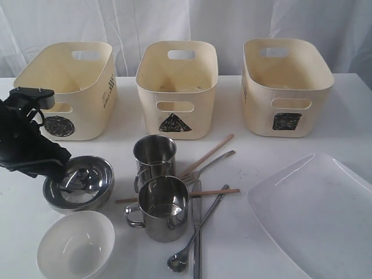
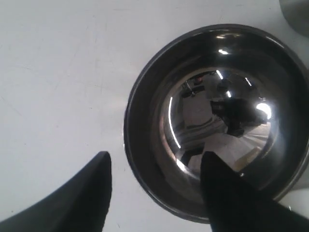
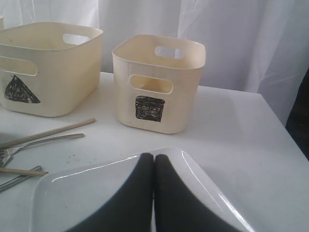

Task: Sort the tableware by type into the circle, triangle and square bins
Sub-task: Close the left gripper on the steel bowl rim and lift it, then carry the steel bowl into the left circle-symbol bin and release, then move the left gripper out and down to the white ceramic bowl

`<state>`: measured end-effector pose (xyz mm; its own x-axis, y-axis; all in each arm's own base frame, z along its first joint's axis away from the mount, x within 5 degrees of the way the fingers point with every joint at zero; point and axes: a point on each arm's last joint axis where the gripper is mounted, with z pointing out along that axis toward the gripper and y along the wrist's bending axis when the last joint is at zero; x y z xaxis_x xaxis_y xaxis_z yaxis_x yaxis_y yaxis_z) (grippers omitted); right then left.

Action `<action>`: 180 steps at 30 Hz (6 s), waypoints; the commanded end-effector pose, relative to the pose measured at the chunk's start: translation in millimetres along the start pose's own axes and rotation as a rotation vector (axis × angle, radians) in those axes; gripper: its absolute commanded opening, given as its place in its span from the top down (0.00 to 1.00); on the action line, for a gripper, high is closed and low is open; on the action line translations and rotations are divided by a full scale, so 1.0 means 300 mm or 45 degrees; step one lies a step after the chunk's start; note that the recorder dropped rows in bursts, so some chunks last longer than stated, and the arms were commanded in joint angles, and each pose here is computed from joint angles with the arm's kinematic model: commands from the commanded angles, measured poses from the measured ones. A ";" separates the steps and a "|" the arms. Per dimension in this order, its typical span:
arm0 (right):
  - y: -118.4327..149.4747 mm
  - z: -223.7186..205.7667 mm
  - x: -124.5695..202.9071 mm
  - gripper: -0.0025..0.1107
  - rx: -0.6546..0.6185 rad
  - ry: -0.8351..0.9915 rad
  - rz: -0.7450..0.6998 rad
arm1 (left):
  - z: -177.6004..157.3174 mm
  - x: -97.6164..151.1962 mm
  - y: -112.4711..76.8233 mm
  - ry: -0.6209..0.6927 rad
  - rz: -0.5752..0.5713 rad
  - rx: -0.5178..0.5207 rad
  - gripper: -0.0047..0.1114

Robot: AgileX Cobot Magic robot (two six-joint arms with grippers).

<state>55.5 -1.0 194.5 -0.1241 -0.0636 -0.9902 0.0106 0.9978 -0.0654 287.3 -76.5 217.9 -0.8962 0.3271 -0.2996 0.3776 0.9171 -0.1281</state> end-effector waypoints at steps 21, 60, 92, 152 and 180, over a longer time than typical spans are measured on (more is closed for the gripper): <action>0.000 0.001 0.001 0.98 -0.001 -0.003 0.002 | 0.121 -0.012 0.016 0.078 -0.044 0.052 0.45; 0.000 0.001 0.001 0.98 -0.001 -0.003 0.002 | -0.162 0.005 -0.039 -0.214 0.020 0.021 0.96; 0.000 0.001 0.001 0.98 -0.001 -0.003 0.002 | -0.349 -0.443 0.133 -0.620 0.013 -0.305 0.96; 0.000 0.001 0.001 0.98 -0.001 -0.003 0.002 | 0.026 -0.612 0.433 -0.667 -0.097 -0.264 0.55; 0.000 0.001 0.001 0.98 -0.001 -0.003 0.002 | -0.334 -0.107 0.065 -0.103 -0.046 0.309 0.55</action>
<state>55.5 -1.0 194.5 -0.1241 -0.0636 -0.9902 0.0106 0.9978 -0.0654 311.8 -42.8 324.5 -0.8901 0.2768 -0.3622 0.3980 0.8592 -0.3215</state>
